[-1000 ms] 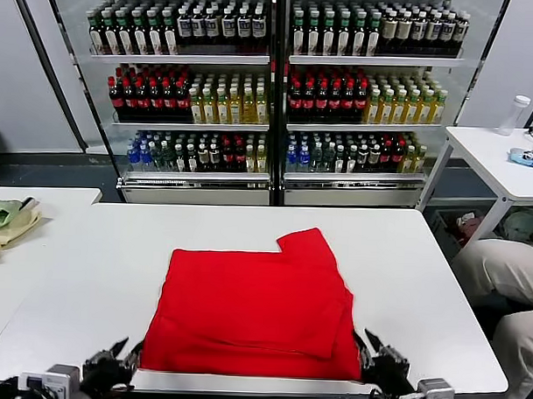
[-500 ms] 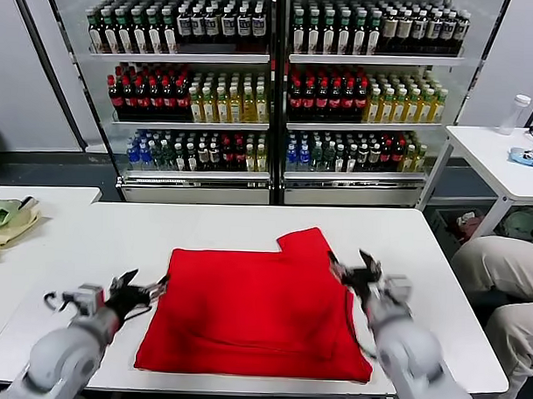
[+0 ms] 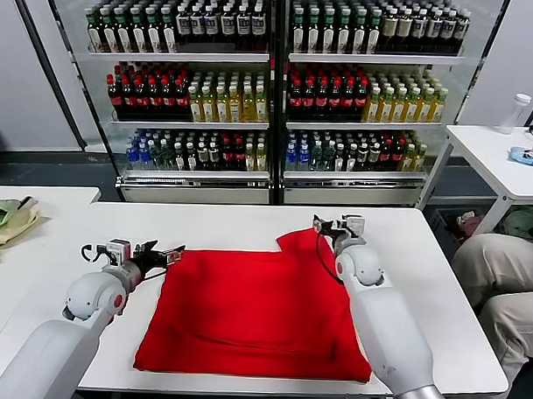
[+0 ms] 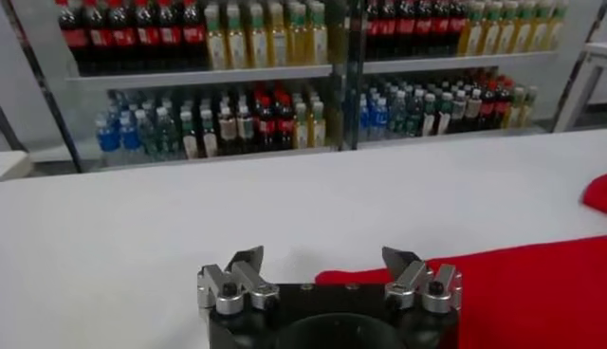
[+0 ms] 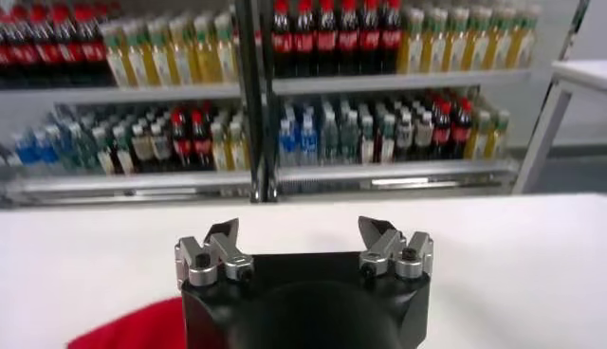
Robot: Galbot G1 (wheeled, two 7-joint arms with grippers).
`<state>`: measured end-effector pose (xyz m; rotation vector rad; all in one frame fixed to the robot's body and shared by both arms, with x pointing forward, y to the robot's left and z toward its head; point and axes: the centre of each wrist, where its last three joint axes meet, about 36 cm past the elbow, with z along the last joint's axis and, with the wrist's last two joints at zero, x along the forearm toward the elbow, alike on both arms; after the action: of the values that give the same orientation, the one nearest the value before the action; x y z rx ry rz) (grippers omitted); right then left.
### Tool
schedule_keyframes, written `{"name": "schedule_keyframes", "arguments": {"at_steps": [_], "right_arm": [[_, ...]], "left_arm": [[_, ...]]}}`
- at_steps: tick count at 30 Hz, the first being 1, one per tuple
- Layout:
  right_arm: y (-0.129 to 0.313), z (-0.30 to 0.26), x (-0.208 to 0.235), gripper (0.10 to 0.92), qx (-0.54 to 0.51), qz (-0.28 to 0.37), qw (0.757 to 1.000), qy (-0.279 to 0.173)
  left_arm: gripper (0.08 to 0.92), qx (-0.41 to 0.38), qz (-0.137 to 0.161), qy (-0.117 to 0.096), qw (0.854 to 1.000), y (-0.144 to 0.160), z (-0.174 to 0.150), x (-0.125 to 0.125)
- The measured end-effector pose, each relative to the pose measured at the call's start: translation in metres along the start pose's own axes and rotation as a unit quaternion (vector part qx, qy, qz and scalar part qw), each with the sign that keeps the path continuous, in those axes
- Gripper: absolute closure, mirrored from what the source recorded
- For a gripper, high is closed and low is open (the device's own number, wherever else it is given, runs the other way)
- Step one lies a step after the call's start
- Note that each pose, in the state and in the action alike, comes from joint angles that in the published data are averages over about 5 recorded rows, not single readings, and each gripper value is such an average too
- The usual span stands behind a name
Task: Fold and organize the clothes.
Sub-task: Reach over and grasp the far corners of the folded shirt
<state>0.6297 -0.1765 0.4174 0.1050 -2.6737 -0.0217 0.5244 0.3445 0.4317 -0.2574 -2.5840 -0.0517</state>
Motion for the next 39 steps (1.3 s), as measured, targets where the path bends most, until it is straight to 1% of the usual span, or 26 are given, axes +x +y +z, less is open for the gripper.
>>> {"name": "schedule_keyframes", "arguments": {"at_steps": [5, 13, 15, 18, 24, 33, 39], "right_arm": [[0.006, 0.004, -0.009, 0.200, 0.005, 0.001, 1.000, 0.013], [0.012, 0.006, -0.018, 0.200, 0.008, 0.006, 1.000, 0.023], [0.012, 0.007, -0.018, 0.215, 0.008, 0.007, 1.000, 0.024], [0.012, 0.008, -0.019, 0.281, 0.006, 0.009, 1.000, 0.027], [0.012, 0.010, -0.019, 0.453, 0.000, 0.009, 0.999, 0.033], [0.012, 0.012, -0.018, 0.713, -0.007, 0.004, 0.999, 0.039], [0.012, 0.013, -0.015, 0.877, -0.009, 0.001, 0.999, 0.038]], "left_arm": [[0.177, -0.004, 0.010, 0.008, 1.000, 0.006, 0.000, -0.007], [0.177, -0.009, 0.025, 0.021, 0.999, 0.018, 0.006, -0.009], [0.177, -0.008, 0.028, 0.023, 0.999, 0.019, 0.007, -0.011], [0.204, -0.005, 0.033, 0.025, 0.999, 0.021, 0.008, -0.013], [0.362, -0.001, 0.040, 0.029, 0.999, 0.024, 0.010, -0.015], [0.622, 0.014, 0.053, 0.027, 0.998, 0.033, 0.009, -0.018], [0.796, 0.021, 0.062, 0.028, 0.997, 0.032, 0.013, -0.020]]}}
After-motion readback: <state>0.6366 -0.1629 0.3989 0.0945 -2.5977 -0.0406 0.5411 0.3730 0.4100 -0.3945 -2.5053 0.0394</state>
